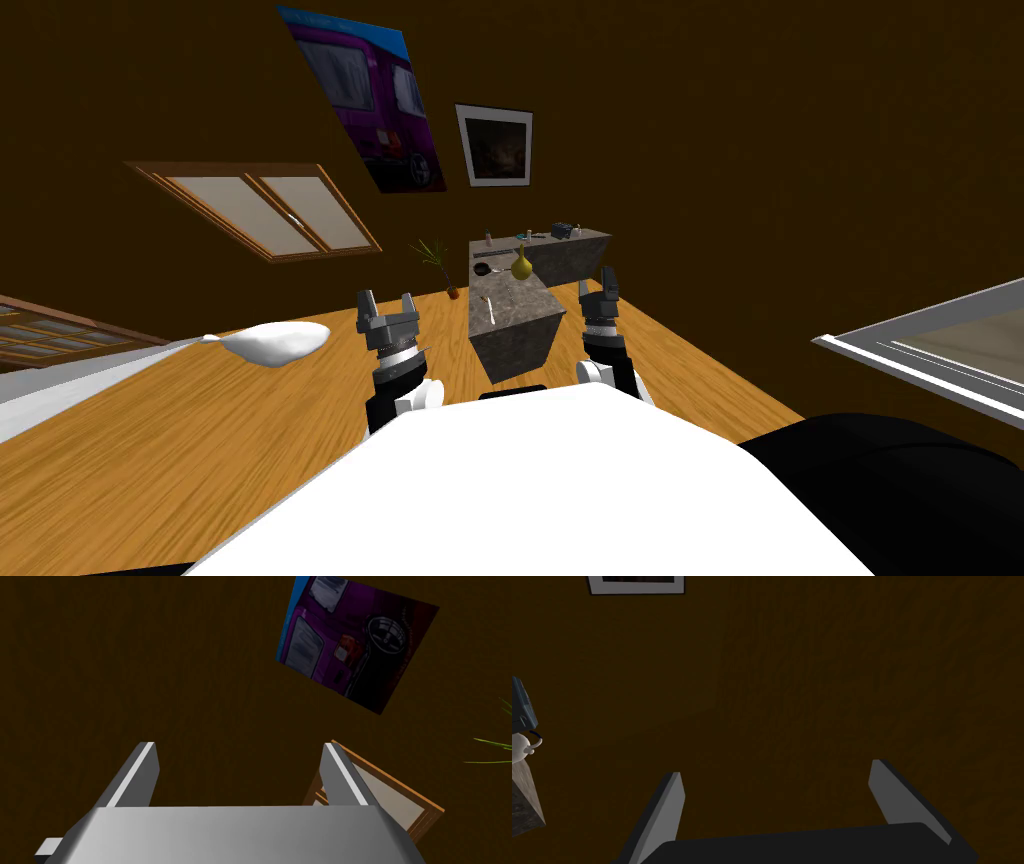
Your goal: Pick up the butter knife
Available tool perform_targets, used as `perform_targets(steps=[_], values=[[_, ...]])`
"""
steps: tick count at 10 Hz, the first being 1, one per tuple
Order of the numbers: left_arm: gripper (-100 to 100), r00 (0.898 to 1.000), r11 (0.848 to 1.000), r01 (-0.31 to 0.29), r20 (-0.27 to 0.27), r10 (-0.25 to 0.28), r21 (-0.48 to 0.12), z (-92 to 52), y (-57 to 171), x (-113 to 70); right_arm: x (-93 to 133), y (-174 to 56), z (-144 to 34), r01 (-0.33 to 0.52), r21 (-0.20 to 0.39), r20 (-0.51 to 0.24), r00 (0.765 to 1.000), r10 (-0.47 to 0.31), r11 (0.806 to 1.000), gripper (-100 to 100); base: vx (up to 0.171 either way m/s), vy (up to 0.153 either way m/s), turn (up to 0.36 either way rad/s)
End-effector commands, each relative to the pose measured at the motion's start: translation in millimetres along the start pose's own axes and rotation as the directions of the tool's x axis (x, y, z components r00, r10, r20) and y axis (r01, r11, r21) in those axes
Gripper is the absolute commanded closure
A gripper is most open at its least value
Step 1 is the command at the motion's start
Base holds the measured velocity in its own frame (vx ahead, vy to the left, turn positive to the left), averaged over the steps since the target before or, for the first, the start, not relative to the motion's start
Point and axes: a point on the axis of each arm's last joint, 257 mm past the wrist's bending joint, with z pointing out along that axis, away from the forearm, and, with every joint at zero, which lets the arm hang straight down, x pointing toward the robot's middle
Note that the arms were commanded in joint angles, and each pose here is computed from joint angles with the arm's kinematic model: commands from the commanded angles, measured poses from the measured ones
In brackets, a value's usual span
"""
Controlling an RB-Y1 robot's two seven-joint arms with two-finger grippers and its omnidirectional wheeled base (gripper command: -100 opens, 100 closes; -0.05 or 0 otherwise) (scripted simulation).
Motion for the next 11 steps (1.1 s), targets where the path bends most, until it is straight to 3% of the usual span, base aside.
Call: perform_targets(steps=[1, 4, 6, 7, 11], values=[[-100, 0.999, 1.0, -0.007, -0.032, 0.007, -0.026, 0.2, 6, 0.6, 0, 0, 0.0, 0.0, 0.0, 0.0, 1.0, 0.0, 1.0, 0, -0.009, 0.003, -0.065], [-100, 0.997, 0.997, -0.018, -0.073, 0.012, -0.079, 0.9, 21, -1.6, 0, 0, 0.0, 0.0, 0.0, 0.0, 1.0, 0.0, 1.0, 0, -0.027, 0.01, -0.097], [-100, 0.995, 0.988, -0.025, -0.101, 0.009, -0.15, 2.0, 39, -8.4, 0, 0, 0.0, 0.0, 0.0, 0.0, 1.0, 0.0, 1.0, 0, -0.033, 0.008, -0.173], [-100, 0.994, 0.988, -0.029, -0.109, 0.012, -0.154, 1.8, 40, -7.8, 0, 0, 0.0, 0.0, 0.0, 0.0, 1.0, 0.0, 1.0, 0, -0.03, 0.014, -0.051], [-100, 0.989, 0.958, -0.046, -0.147, 0.004, -0.284, 2.9, 74, -22.8, 0, 0, 0.0, 0.0, 0.0, 0.0, 1.0, 0.0, 1.0, 0, -0.032, 0.015, -0.156]])
